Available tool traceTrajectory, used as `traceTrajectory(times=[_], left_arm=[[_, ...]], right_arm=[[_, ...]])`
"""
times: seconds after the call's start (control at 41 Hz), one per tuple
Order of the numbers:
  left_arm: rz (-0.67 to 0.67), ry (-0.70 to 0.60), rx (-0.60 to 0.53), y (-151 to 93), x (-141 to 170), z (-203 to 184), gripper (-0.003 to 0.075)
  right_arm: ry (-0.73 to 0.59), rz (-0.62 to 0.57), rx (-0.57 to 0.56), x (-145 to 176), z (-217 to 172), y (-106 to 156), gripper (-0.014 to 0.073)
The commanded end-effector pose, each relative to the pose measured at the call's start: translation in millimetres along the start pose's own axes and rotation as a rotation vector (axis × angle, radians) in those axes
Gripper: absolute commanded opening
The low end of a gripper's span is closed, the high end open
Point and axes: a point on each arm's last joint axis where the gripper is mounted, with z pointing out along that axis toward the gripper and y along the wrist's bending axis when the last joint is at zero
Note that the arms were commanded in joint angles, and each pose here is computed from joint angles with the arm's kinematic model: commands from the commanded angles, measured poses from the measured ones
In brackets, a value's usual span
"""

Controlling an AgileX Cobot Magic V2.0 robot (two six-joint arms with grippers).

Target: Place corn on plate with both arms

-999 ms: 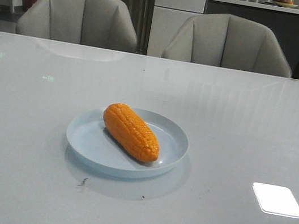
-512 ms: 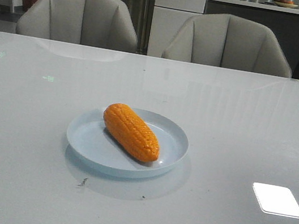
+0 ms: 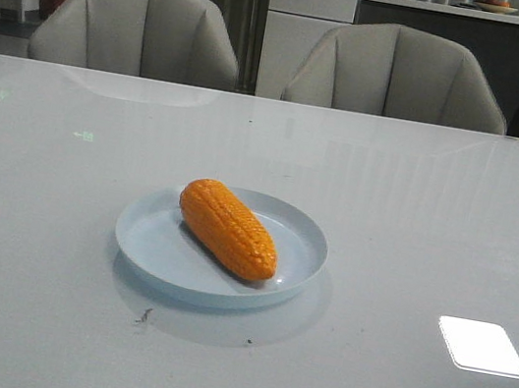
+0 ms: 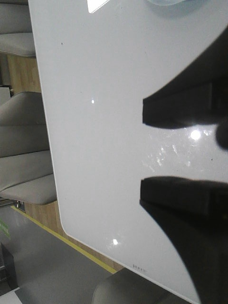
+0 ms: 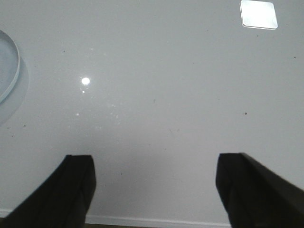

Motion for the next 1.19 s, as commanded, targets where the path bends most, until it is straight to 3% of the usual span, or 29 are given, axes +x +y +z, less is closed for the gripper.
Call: traceTrajectory(times=[0.0, 0.024, 0.097, 0.999, 1.169], left_arm=[[-0.013, -0.096, -0.013, 2.5, -14.3, -3.6, 0.0118], [-0.015, -0.096, -0.012, 2.4, -14.3, -3.6, 0.0080], [-0.015, -0.098, -0.013, 2.4, -14.5, -3.6, 0.0105], [-0.018, -0.104, -0.012, 2.4, -15.0, -3.6, 0.0094], [-0.018, -0.166, -0.019, 1.5, -10.5, -13.2, 0.0094]], right_arm=[[-0.103, -0.004, 0.012, -13.3, -6.1, -1.5, 0.0622], [-0.103, -0.004, 0.012, -13.3, -6.1, -1.5, 0.0622], [-0.103, -0.004, 0.012, -13.3, -6.1, -1.5, 0.0622], [-0.103, -0.004, 0.008, -13.2, -6.1, -1.0, 0.0622], [-0.103, -0.004, 0.008, -13.2, -6.1, -1.0, 0.0622]])
